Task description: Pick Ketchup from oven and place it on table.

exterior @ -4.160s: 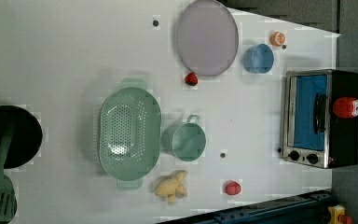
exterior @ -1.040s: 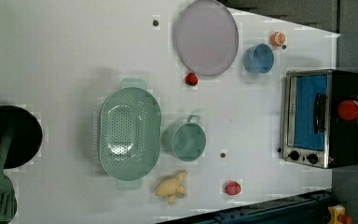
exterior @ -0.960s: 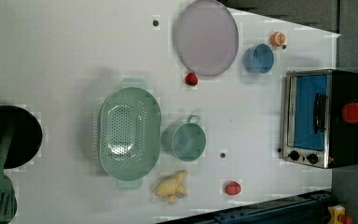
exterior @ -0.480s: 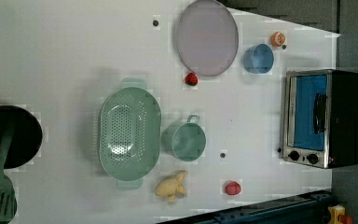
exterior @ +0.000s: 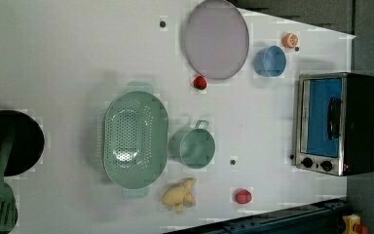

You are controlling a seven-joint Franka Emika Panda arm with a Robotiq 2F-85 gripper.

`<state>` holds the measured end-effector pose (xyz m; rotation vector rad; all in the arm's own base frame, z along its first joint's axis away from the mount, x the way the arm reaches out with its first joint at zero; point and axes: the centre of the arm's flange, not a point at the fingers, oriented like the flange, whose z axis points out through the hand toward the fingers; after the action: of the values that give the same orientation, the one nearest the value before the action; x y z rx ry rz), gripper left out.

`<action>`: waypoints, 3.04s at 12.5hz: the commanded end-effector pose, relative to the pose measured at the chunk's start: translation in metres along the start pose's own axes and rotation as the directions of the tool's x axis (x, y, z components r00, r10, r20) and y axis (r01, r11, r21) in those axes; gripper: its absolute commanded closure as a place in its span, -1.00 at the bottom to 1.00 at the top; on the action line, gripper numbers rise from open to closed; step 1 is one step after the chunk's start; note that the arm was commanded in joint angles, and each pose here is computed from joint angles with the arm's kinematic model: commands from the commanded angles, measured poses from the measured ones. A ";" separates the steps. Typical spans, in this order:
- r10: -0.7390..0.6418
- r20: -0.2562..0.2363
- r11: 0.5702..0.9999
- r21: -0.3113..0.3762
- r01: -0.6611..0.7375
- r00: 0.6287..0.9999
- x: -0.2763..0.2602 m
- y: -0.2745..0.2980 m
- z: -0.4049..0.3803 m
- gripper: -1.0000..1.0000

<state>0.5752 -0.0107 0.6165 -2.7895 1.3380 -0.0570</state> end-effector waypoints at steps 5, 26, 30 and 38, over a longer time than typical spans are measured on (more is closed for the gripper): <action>-0.034 0.120 0.984 -0.169 0.055 0.992 -0.030 -0.006 0.147 -0.26; 0.058 0.046 0.990 -0.134 -0.051 0.997 -0.037 0.056 0.380 -1.00; 0.073 -0.024 0.997 -0.015 -0.073 0.997 -0.019 0.028 0.262 -1.00; 0.072 0.042 0.994 -0.082 -0.068 0.997 -0.023 0.026 0.042 -1.00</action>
<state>0.5417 -0.0030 0.5939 -2.7937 1.3830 -0.0253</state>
